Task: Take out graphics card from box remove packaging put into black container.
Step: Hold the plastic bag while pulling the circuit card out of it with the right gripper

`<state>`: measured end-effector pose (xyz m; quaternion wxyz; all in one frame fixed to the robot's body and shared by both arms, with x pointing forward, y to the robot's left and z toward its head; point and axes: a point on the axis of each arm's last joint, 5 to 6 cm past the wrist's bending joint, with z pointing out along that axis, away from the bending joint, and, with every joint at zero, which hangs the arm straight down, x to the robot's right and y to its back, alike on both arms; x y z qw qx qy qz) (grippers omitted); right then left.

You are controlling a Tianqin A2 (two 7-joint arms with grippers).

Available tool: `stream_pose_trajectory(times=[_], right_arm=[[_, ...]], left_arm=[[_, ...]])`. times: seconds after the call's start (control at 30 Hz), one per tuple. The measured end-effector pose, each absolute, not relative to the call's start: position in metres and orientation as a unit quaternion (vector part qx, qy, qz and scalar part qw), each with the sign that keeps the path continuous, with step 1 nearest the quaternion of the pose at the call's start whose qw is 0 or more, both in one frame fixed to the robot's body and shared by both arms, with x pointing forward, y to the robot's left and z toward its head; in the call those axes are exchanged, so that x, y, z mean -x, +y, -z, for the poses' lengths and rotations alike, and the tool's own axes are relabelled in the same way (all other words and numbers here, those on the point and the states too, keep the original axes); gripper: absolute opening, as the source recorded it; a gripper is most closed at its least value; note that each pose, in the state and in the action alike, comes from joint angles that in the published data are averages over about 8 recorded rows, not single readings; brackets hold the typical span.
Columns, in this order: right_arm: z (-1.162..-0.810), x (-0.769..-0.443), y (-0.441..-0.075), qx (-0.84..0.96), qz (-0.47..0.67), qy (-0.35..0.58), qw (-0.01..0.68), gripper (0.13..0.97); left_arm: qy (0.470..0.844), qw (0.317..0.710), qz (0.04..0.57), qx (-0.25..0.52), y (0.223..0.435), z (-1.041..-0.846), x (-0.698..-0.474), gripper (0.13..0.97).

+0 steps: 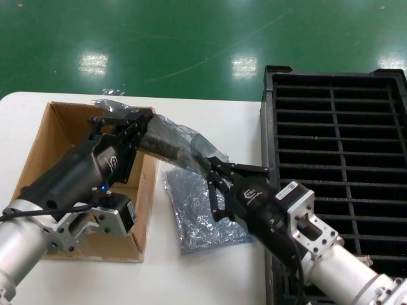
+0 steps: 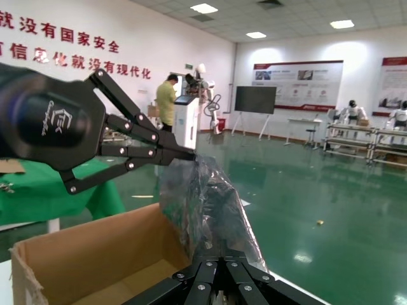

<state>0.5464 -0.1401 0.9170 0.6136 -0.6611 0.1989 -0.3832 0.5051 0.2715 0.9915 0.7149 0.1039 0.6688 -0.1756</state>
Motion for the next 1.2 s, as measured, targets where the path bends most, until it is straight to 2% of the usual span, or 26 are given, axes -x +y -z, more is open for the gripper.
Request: stream_pose_trajectory(times=[0.63, 1.2], right_arm=[[-0.922, -0.598, -0.166, 0.703, 0.342, 0.167, 0.6, 0.132], [-0.918, -0.595, -0.154, 0.707, 0.344, 0.145, 0.601, 0.151]], left_arm=[[0.669, 0.715, 0.176, -0.104, 0.272, -0.992, -0.505, 0.139], [0.669, 0.715, 0.176, -0.104, 0.272, -0.992, -0.505, 0.139]])
